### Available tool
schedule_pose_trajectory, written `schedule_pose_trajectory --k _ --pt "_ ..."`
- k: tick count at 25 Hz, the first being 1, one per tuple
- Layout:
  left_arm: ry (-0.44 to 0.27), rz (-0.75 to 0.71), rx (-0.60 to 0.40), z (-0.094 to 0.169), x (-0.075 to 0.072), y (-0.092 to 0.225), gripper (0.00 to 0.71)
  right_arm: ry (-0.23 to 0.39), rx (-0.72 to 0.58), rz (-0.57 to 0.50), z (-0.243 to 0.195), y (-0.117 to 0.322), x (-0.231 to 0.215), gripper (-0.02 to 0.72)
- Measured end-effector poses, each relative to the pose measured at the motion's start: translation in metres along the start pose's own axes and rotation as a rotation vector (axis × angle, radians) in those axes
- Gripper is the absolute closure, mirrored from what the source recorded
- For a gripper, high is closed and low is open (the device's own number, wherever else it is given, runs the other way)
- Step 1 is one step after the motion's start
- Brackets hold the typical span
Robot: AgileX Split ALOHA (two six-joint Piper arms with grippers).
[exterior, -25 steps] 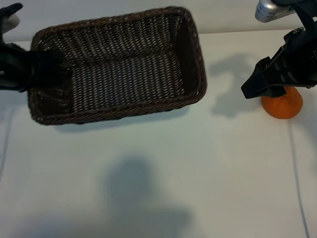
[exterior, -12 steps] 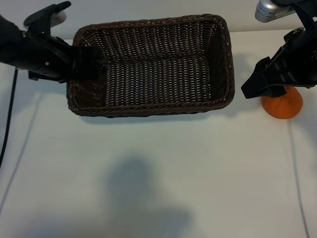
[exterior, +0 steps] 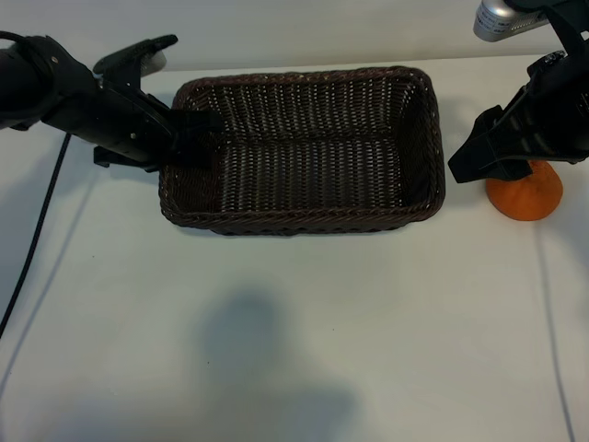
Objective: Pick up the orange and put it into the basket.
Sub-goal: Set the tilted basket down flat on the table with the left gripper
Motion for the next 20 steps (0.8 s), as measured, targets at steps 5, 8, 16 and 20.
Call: schedule_pose_trajectory --k 5,8,16,20 --pt "-0.002 0.005 0.016 -0.0059 0.0021 0.0029 0.571 0.000 0.000 0.000 0.0000 0.0000 0.0000 0.108" --pt "-0.007 0.004 0.017 -0.0062 0.0028 0.0030 0.571 0.000 0.000 0.000 0.0000 0.0000 0.0000 0.108" --pt "-0.057 0.000 0.038 -0.0060 0.0083 0.0052 0.571 0.000 0.000 0.000 0.0000 0.0000 0.0000 0.108" --pt "-0.059 0.003 0.046 -0.0092 0.0095 0.0066 0.571 0.000 0.000 0.000 0.0000 0.0000 0.0000 0.108"
Point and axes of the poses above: a point on each arm's last joint axis where the gripper is mounted, z pointing back along that axis away from the gripper, x along the wrist's bending axis when the last joint is at zero, y = z × x, the point moved 2 cm from there along -z, pointing out along that axis toward the gripper, and after that the axes turned 12 degrees about -z, right-handed, at the moved point
